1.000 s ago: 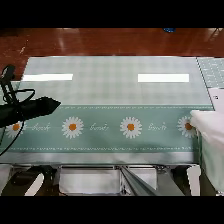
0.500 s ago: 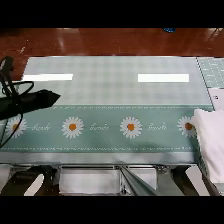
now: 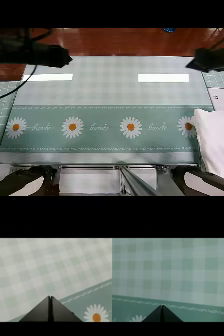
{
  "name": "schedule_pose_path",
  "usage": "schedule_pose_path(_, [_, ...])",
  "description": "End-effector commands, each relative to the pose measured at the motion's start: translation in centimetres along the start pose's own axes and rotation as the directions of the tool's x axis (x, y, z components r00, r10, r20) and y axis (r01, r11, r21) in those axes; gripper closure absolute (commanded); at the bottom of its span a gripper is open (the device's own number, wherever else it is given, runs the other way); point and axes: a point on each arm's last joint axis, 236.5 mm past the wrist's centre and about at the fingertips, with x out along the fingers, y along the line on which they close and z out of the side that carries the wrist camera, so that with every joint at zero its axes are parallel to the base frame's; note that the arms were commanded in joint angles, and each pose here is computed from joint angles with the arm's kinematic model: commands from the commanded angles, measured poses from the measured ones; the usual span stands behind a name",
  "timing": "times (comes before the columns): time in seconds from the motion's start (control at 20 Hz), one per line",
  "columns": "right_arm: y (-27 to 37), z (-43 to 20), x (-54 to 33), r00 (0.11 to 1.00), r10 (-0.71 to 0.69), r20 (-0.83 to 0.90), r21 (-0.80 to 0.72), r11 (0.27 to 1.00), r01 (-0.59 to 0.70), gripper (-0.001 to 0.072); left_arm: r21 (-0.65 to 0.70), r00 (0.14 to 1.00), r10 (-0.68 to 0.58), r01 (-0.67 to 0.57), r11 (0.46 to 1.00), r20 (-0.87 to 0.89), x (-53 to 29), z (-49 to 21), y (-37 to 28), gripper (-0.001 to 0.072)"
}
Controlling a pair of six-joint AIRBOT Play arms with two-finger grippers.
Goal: Fold the shirts.
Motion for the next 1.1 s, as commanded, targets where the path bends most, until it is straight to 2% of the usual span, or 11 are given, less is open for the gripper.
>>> schedule_pose_path(0.0, [-0.5, -2.7, 5.9, 0.949, -0.279, -0.146, -0.214, 0.946, 0.245, 0.0691, -0.025, 0.969, 0.080, -0.088, 0.996, -0.232, 5.4, -4.0, 2.4, 0.0691])
schedule_pose_path(0.1, [-1.1, -4.5, 8.3, 0.920, -0.324, -0.221, -0.256, 0.929, 0.265, 0.0691, -0.046, 0.943, 0.087, -0.107, 0.993, -0.322, 7.5, -6.7, 3.8, 0.0692])
schedule_pose_path(0.2, [-1.2, -5.0, 9.4, 0.914, -0.320, -0.249, -0.227, 0.937, 0.266, 0.0691, -0.080, 0.934, 0.084, -0.119, 0.990, -0.346, 8.5, -7.3, 4.1, 0.0691])
schedule_pose_path(1.05, [-1.3, -4.9, 9.4, 0.914, -0.322, -0.248, -0.205, 0.939, 0.276, 0.0691, -0.095, 0.909, 0.084, -0.133, 0.987, -0.408, 10.7, -9.1, 4.9, 0.0691])
